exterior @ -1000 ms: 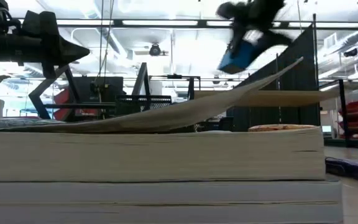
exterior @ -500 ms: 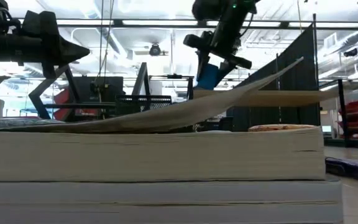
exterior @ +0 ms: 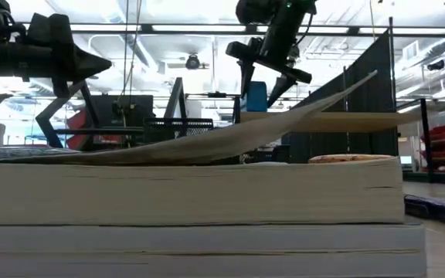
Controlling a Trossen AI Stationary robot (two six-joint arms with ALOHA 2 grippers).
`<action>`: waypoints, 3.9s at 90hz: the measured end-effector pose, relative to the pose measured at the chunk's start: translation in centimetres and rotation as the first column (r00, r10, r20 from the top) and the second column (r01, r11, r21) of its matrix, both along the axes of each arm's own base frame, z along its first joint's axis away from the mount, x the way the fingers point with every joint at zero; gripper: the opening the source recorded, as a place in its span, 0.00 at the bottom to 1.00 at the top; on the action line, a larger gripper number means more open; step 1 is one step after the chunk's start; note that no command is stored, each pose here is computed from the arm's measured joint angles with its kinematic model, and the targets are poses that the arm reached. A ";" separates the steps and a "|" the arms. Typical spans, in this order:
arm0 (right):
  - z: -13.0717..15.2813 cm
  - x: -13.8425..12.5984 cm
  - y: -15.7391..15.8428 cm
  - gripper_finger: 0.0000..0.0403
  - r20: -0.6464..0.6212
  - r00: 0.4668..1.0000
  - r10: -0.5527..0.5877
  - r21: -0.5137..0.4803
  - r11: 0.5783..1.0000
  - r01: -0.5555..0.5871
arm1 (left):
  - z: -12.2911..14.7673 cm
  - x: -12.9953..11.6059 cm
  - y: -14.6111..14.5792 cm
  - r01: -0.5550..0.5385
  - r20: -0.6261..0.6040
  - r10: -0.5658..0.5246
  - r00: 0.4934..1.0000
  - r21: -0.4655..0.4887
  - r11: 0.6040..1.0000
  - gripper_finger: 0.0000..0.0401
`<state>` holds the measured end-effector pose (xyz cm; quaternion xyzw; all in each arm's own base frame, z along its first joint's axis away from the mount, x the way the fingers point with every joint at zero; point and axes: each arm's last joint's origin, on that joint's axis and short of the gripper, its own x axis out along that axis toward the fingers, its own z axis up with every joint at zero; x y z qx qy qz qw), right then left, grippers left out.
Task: Stock shelves
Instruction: Put the blue tape dispenser on the shelf, then put the yellow scented candle on the shelf
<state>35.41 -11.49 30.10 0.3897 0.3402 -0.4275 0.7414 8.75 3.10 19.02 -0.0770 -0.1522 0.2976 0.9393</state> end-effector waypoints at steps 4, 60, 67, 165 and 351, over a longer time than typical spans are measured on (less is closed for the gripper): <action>0.1 0.2 0.0 0.78 0.013 1.000 0.011 -0.010 1.000 -0.010 | 0.0 0.0 0.0 0.000 0.000 0.000 1.000 0.000 1.000 0.00; 6.4 -3.2 7.1 0.78 -0.001 0.937 0.349 -0.252 0.907 -0.338 | 0.0 0.0 0.0 0.000 0.001 0.000 1.000 0.000 1.000 0.00; 6.1 -3.3 10.3 0.78 -0.067 0.894 0.443 -0.249 0.860 -0.444 | 0.0 0.0 0.0 0.000 0.001 0.000 1.000 0.000 1.000 0.00; -9.6 -6.4 27.6 0.94 -0.090 0.436 0.896 -0.292 0.395 -0.871 | 0.0 0.0 0.0 0.000 0.002 0.000 1.000 0.001 1.000 0.00; 4.8 -21.9 0.9 0.64 -0.283 0.948 -0.146 -0.143 0.984 0.109 | 0.0 0.0 0.0 0.000 -0.001 0.000 1.000 0.000 1.000 0.00</action>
